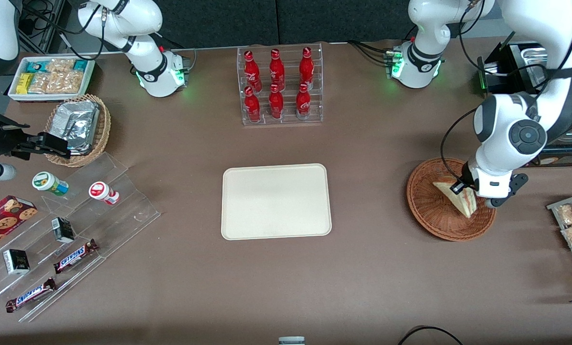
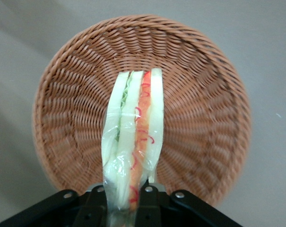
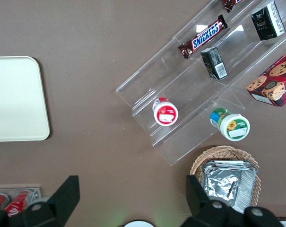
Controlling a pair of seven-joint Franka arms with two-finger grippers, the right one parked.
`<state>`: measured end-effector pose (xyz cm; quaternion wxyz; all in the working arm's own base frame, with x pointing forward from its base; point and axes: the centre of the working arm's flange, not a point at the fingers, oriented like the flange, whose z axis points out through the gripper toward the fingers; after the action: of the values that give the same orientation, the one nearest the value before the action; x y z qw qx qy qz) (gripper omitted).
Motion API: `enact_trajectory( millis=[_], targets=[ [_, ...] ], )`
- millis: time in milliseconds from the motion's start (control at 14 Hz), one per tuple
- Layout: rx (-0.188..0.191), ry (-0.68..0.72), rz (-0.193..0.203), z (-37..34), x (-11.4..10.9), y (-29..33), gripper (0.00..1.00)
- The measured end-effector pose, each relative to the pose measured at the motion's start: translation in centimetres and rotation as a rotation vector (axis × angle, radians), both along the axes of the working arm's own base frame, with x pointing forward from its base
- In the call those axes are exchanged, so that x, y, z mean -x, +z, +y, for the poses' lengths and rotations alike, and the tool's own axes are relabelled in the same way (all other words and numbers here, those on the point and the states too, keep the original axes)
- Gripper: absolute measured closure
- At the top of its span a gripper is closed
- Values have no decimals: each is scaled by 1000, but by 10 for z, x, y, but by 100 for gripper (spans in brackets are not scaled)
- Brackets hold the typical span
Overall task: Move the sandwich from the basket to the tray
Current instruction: 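Close the left gripper on the sandwich and lift it from the basket, then carry the sandwich with the left gripper over the cream tray, then lower the sandwich onto the tray and open the left gripper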
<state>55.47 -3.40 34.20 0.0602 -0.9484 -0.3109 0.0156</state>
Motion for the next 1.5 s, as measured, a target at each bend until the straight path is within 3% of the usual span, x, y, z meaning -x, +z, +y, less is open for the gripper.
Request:
enact_trajectory(
  millis=[286, 571, 857, 1143, 1500],
  targets=[
    [-22, -121, 15, -89, -9, 74, 85],
    [-10, -300, -26, -213, 10, 97, 85],
    [16, -444, -27, -330, 26, 61, 82],
    [40, -492, -17, -428, 34, -3, 83],
    [56, -550, -48, -480, 46, -61, 83]
  ],
)
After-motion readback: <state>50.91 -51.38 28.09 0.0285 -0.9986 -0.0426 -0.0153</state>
